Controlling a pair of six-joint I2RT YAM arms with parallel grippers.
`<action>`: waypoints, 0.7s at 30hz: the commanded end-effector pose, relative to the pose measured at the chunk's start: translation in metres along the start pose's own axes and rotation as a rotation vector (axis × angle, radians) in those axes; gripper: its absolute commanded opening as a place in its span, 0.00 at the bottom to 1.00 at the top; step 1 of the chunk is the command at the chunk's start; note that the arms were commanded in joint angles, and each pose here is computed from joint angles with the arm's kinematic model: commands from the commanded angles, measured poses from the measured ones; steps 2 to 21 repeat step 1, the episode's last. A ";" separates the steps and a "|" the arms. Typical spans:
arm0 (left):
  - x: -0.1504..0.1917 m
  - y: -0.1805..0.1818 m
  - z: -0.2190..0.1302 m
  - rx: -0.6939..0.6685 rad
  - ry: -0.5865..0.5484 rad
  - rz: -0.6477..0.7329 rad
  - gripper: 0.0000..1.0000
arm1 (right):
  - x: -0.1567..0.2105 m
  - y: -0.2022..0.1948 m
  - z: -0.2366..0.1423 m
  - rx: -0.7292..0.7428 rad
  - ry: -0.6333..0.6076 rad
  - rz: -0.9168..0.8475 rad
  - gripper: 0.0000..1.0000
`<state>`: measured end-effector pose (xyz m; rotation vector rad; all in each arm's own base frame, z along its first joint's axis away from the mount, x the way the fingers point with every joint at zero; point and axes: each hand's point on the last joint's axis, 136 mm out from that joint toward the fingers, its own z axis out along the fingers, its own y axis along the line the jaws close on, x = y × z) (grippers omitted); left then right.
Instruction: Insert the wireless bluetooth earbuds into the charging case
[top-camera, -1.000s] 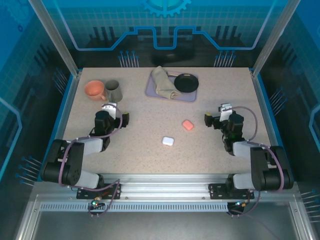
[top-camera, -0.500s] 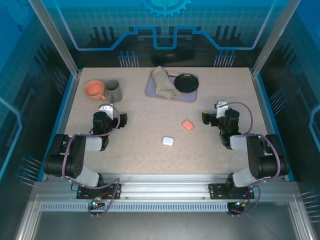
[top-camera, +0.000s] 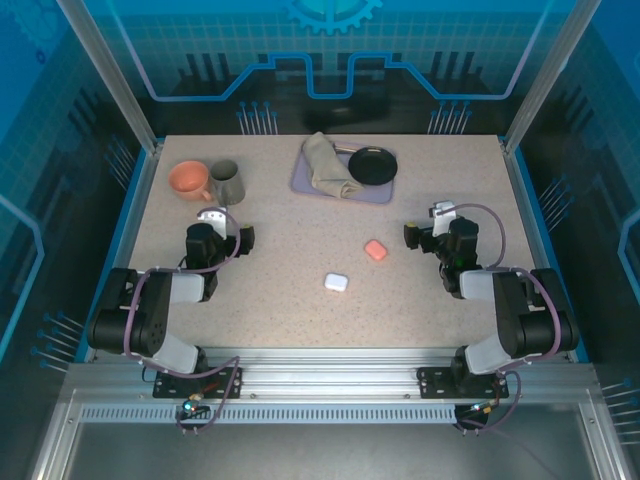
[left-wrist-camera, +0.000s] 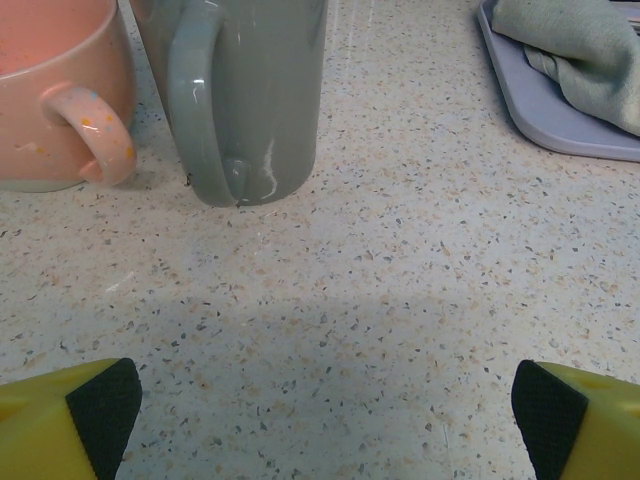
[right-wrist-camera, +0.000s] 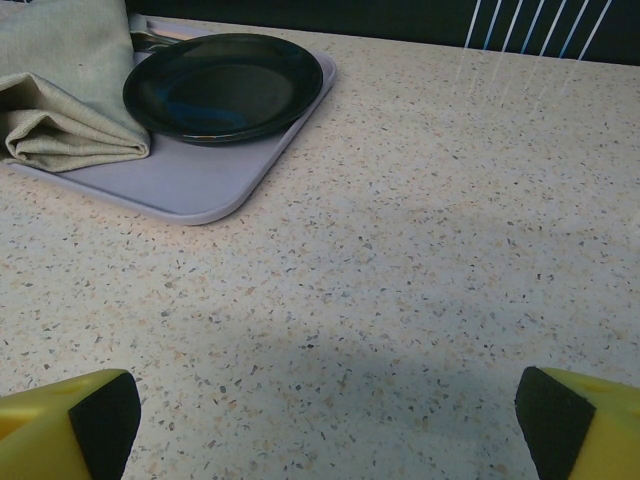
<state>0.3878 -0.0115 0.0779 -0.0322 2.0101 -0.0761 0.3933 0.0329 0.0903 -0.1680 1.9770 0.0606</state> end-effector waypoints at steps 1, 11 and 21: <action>-0.015 0.002 0.003 0.000 -0.037 -0.025 0.99 | -0.004 0.000 0.002 0.007 -0.006 -0.014 1.00; -0.015 0.002 0.003 0.000 -0.037 -0.025 0.99 | -0.004 0.000 0.002 0.007 -0.006 -0.014 1.00; -0.015 0.002 0.003 0.000 -0.037 -0.025 0.99 | -0.004 0.000 0.002 0.007 -0.006 -0.014 1.00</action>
